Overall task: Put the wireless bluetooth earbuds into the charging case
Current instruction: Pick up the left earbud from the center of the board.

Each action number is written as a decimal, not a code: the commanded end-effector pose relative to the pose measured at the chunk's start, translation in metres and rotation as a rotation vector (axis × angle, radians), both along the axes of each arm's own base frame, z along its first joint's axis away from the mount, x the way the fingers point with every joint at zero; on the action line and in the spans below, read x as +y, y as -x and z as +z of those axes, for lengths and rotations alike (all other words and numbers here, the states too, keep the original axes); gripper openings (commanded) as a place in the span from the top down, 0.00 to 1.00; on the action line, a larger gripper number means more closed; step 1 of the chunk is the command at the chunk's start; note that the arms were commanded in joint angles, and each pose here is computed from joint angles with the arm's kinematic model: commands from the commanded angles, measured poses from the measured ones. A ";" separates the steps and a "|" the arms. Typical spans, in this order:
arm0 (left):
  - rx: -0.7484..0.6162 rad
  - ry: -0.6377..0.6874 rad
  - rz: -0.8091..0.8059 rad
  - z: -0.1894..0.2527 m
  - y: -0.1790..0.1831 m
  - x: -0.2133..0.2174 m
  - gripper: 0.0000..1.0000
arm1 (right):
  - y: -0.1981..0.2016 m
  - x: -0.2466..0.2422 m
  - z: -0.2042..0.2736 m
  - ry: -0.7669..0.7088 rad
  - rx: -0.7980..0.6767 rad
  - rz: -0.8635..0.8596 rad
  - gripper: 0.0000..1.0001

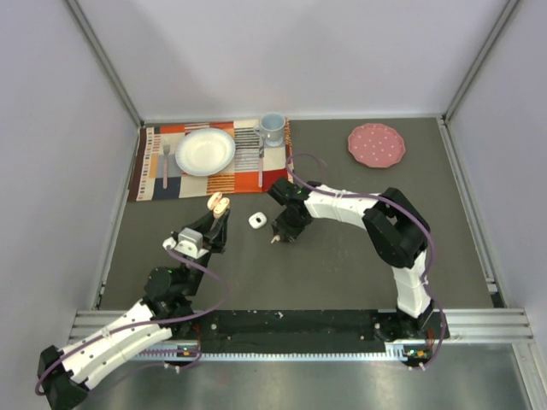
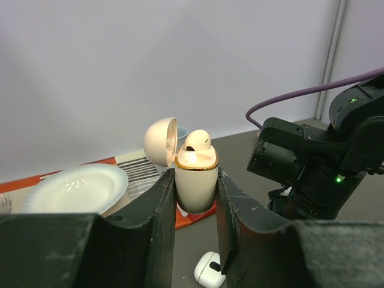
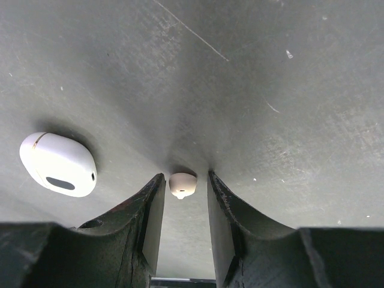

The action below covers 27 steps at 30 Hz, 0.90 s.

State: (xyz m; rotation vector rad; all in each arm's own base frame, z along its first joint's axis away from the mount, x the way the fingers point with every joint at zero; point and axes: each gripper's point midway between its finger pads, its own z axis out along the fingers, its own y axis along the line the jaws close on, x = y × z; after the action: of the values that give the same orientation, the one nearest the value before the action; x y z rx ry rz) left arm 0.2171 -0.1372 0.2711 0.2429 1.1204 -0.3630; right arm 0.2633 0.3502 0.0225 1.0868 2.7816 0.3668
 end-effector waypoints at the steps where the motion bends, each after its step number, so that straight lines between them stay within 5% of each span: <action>1: -0.024 0.020 0.016 0.008 0.000 0.004 1.00 | -0.006 0.005 -0.014 -0.008 0.028 -0.048 0.66; 25: -0.020 0.027 0.025 0.007 0.000 0.006 1.00 | -0.003 0.008 -0.020 -0.027 0.062 -0.065 0.73; 27: -0.020 0.028 0.030 0.007 -0.001 0.007 1.00 | -0.004 0.007 -0.021 -0.024 0.058 -0.066 0.82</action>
State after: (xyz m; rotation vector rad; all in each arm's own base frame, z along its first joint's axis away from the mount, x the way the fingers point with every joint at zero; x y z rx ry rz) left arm 0.2178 -0.1360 0.2708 0.2367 1.1232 -0.3577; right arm 0.2636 0.3616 0.0210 1.1766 2.8223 0.4133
